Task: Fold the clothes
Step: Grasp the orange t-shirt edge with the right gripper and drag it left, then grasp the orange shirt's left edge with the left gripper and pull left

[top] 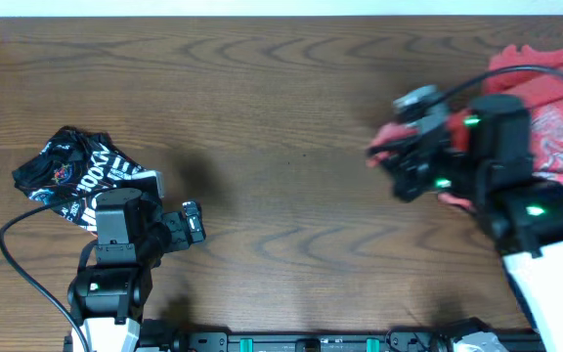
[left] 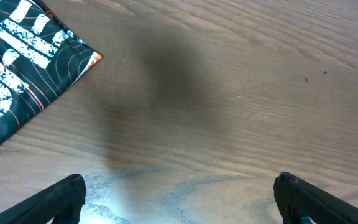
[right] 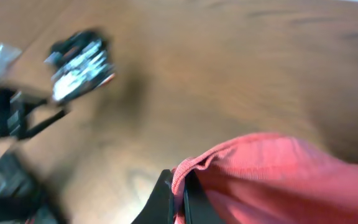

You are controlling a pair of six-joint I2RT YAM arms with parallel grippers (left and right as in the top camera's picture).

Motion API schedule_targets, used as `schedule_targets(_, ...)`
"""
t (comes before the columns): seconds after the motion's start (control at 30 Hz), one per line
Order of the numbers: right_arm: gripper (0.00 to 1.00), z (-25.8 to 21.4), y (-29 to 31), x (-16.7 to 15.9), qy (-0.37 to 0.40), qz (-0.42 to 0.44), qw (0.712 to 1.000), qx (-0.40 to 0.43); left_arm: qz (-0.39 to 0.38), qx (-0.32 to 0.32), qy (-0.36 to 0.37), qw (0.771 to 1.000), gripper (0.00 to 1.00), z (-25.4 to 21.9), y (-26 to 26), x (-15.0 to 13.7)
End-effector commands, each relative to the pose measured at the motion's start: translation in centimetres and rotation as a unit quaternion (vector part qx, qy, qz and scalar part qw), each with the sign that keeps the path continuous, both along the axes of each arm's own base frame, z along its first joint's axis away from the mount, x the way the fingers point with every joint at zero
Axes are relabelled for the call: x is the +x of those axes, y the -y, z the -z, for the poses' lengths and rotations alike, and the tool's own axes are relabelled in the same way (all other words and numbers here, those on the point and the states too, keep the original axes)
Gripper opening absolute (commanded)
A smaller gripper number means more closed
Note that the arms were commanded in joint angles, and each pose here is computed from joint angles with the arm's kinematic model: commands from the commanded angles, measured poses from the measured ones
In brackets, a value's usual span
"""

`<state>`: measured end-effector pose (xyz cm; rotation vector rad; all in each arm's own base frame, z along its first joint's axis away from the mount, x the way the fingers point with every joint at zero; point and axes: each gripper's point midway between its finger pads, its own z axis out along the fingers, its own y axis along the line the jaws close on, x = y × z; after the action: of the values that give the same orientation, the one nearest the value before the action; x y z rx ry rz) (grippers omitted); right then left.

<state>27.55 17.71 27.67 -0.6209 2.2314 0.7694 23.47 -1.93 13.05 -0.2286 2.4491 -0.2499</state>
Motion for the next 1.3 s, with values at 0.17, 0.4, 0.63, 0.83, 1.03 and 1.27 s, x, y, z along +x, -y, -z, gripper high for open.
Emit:
schedule_targets(0.17, 0.02, 3.4, -11.9, -2.5, 0.009, -0.192, 0.981, 0.030, 0.000, -0.003, 0.007, 1.000, 0.98, -0.7, 0.0, 0.2)
schedule_targets(0.4, 0.15, 7.0, -19.4, -1.1, 0.059, -0.234, 0.970, 0.033, 0.000, -0.003, 0.007, 1.000, 0.98, -0.7, 0.0, 0.2)
schedule_targets(0.63, 0.80, 10.1, -11.9, 5.8, 0.036, 0.022, 0.994, -0.097, 0.001, -0.005, 0.007, 1.000, 0.98, -0.7, 0.1, 0.2)
schedule_targets(0.83, 0.99, 6.5, 0.4, 8.6, 0.037, 0.224, 0.963, -0.145, -0.047, -0.073, -0.010, 0.996, 0.98, -0.2, 0.8, 0.3)
schedule_targets(1.03, 0.99, 5.5, 9.8, 7.0, -0.008, 0.319, 0.932, -0.170, -0.032, -0.176, -0.067, 0.982, 0.98, 1.5, 4.1, 0.3)
schedule_targets(1.27, 0.99, 7.1, 17.1, 4.8, -0.080, 0.399, 0.892, -0.200, -0.051, -0.212, -0.196, 0.956, 0.98, 6.0, 7.6, -0.6)
